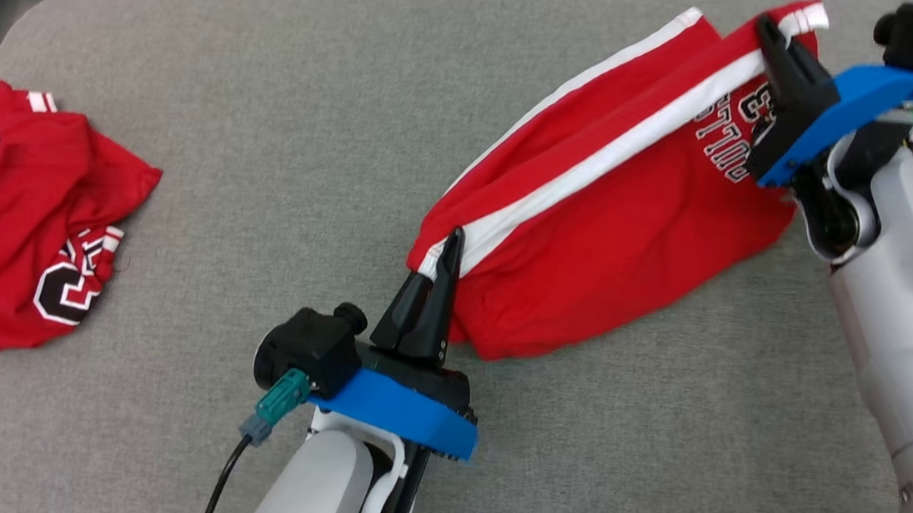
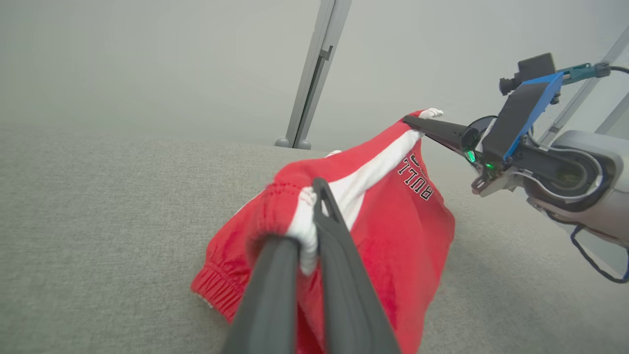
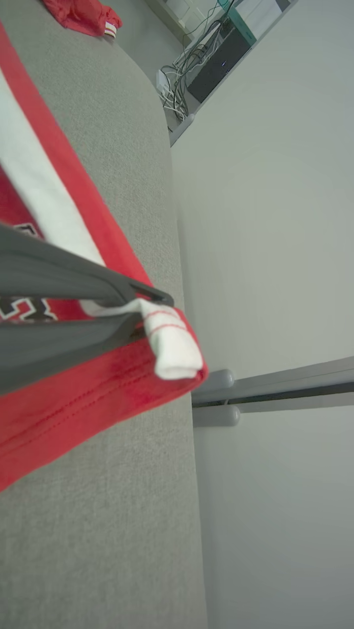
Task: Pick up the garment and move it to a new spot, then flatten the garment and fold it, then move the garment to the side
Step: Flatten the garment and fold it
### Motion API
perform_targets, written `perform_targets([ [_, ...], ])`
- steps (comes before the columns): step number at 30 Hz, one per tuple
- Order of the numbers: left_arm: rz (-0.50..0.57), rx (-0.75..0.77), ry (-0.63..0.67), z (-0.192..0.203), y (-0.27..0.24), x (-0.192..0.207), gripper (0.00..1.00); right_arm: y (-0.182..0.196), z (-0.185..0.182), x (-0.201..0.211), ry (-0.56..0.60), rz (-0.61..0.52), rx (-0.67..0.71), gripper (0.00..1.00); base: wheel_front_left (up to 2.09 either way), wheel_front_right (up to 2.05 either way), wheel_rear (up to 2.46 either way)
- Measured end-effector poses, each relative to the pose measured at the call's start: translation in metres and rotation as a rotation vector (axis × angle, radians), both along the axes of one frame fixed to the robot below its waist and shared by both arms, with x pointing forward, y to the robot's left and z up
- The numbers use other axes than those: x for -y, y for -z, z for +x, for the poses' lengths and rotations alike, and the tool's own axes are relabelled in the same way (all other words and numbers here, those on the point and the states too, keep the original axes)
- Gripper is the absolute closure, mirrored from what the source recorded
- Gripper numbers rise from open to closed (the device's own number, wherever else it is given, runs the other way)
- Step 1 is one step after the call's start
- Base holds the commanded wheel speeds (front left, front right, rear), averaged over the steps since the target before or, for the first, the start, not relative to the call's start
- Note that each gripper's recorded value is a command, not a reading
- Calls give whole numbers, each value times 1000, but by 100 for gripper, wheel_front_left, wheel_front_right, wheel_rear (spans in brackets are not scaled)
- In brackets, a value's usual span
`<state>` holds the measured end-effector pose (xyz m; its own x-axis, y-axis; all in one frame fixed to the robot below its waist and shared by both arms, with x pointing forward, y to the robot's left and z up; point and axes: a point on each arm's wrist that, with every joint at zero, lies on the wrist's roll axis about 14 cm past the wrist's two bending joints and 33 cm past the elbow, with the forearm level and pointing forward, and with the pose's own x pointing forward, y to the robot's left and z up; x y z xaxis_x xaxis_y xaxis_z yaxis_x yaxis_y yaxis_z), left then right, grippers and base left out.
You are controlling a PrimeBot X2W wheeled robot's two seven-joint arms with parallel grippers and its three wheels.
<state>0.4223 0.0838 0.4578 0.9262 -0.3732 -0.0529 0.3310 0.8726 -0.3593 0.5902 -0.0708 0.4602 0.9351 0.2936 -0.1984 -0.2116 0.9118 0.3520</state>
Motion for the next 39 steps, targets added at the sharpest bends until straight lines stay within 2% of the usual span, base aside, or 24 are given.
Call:
perform_targets([
  [11,13,-55,-48,22,19,-14,100,32,38,-29,-65,-85,-60,100,0,0,0],
  [12,12,-68,-53,23,23,-15,98,36,40,-31,-68,-92,-69,69,0,0,0],
  [13,6,-77,-58,24,26,-16,53,40,40,-32,-73,-101,-82,7,0,0,0],
  [14,7,-83,-61,25,28,-17,0,45,40,-32,-76,-106,-95,0,0,0,0],
  [19,11,-87,-68,29,29,-19,0,44,43,-32,-69,-115,-83,0,0,0,0],
  [28,40,-85,-98,8,28,-28,0,35,36,-6,-70,-239,-34,0,0,0,0],
  [33,63,-71,-158,-6,23,-50,0,44,28,14,-68,-309,-57,0,0,0,0],
  [39,104,-33,-284,-16,11,-93,0,57,20,22,-104,-389,-95,0,0,0,0],
])
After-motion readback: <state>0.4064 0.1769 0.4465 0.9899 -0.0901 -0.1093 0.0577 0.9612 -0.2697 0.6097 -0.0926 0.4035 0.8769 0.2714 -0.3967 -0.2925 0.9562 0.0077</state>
